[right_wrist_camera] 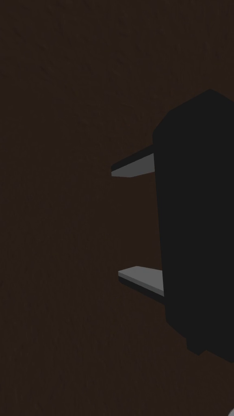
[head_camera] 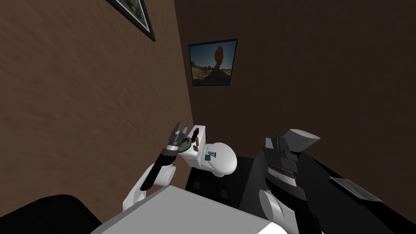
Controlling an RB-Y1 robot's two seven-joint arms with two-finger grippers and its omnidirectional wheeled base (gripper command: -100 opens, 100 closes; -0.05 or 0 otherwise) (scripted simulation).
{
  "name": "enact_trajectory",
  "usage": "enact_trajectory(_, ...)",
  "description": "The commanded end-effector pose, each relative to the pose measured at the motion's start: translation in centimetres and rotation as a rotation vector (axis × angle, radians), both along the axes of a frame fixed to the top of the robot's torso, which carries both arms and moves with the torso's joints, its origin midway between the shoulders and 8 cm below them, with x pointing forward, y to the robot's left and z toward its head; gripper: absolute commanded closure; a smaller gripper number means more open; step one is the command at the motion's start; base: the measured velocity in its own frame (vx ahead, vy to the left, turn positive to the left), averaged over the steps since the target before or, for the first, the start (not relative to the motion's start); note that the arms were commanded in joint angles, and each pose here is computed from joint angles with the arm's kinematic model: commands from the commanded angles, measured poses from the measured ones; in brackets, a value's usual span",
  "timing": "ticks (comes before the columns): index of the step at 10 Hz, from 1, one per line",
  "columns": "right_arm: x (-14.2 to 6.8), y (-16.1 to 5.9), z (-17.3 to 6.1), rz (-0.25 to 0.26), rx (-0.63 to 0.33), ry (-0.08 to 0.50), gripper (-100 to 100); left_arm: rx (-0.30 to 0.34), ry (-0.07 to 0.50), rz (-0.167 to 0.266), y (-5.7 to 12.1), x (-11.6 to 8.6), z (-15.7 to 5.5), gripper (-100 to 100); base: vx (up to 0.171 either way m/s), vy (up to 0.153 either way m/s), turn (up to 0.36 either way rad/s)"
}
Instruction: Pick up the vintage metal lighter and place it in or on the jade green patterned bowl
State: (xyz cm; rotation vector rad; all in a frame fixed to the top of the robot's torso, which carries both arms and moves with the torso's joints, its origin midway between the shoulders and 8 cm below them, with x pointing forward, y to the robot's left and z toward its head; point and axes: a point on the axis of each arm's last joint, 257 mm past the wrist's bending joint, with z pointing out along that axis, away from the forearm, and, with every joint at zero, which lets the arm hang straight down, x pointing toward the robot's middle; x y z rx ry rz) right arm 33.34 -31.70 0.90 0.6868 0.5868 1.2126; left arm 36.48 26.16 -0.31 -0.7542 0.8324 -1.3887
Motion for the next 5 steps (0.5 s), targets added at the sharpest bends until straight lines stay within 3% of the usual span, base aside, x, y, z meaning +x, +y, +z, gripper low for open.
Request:
enact_trajectory(1, 0.0, 0.0, 0.0, 0.0, 0.0, 0.0, 0, -0.002, 0.038, 0.007, 0.3, 0.4, -0.7, -100, -0.073, -0.056, 0.02)
enact_trajectory(5, 0.0, 0.0, 0.0, 0.0, 0.0, 0.0, 0, -0.012, 0.12, 0.024, 1.1, 0.9, -2.2, -100, -0.061, -0.043, 0.023)
